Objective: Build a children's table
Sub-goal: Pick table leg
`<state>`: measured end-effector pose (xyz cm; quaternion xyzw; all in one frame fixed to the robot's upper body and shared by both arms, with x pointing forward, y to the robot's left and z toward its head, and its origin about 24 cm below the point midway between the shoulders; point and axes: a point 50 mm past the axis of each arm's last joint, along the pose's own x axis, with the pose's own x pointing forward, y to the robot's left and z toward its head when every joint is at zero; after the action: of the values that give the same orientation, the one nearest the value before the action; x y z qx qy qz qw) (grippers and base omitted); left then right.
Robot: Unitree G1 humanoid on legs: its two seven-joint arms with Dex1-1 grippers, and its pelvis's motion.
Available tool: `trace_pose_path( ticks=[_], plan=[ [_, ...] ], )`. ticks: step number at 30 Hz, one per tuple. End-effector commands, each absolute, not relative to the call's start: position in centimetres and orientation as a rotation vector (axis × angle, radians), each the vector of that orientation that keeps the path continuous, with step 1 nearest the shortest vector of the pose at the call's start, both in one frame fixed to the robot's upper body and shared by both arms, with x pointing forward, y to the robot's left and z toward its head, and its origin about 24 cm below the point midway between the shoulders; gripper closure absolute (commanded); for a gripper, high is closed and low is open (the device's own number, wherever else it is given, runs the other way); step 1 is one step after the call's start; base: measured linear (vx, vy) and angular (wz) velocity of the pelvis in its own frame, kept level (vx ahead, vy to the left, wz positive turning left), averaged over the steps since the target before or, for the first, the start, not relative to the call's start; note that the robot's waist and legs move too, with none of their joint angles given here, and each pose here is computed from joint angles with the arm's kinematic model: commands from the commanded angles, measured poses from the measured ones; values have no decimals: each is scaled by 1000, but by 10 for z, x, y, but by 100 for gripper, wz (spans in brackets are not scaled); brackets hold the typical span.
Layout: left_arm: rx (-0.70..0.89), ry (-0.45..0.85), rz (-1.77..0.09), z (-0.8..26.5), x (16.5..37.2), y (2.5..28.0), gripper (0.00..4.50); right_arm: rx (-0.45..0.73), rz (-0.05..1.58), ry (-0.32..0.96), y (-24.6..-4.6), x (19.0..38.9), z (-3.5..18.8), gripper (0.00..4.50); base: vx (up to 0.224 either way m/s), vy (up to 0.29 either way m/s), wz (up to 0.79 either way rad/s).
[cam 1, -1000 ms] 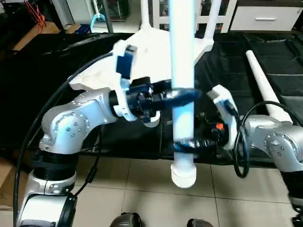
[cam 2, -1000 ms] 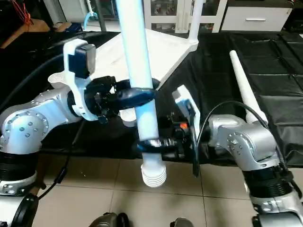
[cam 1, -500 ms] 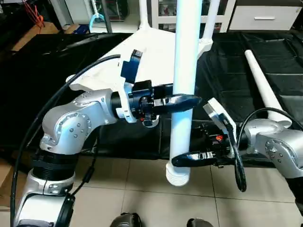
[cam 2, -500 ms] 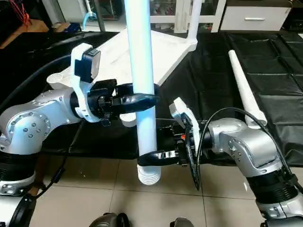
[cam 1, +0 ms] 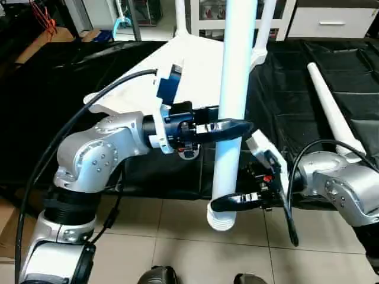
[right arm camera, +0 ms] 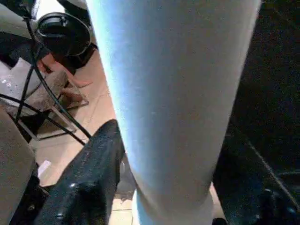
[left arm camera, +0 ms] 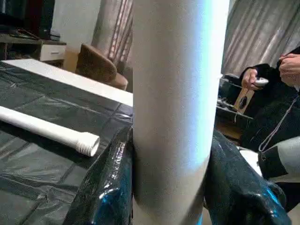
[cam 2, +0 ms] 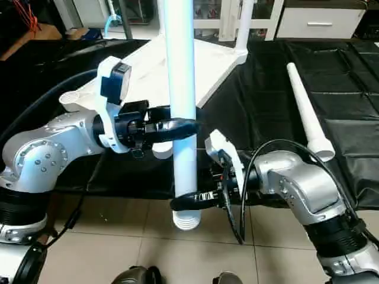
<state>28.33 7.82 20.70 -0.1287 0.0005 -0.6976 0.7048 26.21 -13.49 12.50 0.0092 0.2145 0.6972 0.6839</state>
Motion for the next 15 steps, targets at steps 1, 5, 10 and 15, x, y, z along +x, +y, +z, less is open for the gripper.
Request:
trace_pose_path(
  ticks=[1,5,10,15],
  plan=[
    [-250,-39,-1540,215,285,79,277,2,1569,477,-133,261,124,215,0,0,0],
    [-248,-42,-1534,216,286,80,277,-4,1561,476,-133,262,123,238,0,0,0],
    [-243,-44,-1519,216,287,81,277,0,1550,464,-133,264,123,256,0,0,0],
    [-222,-43,-1487,215,289,83,277,13,1547,442,-131,264,123,258,0,0,0]
  ],
)
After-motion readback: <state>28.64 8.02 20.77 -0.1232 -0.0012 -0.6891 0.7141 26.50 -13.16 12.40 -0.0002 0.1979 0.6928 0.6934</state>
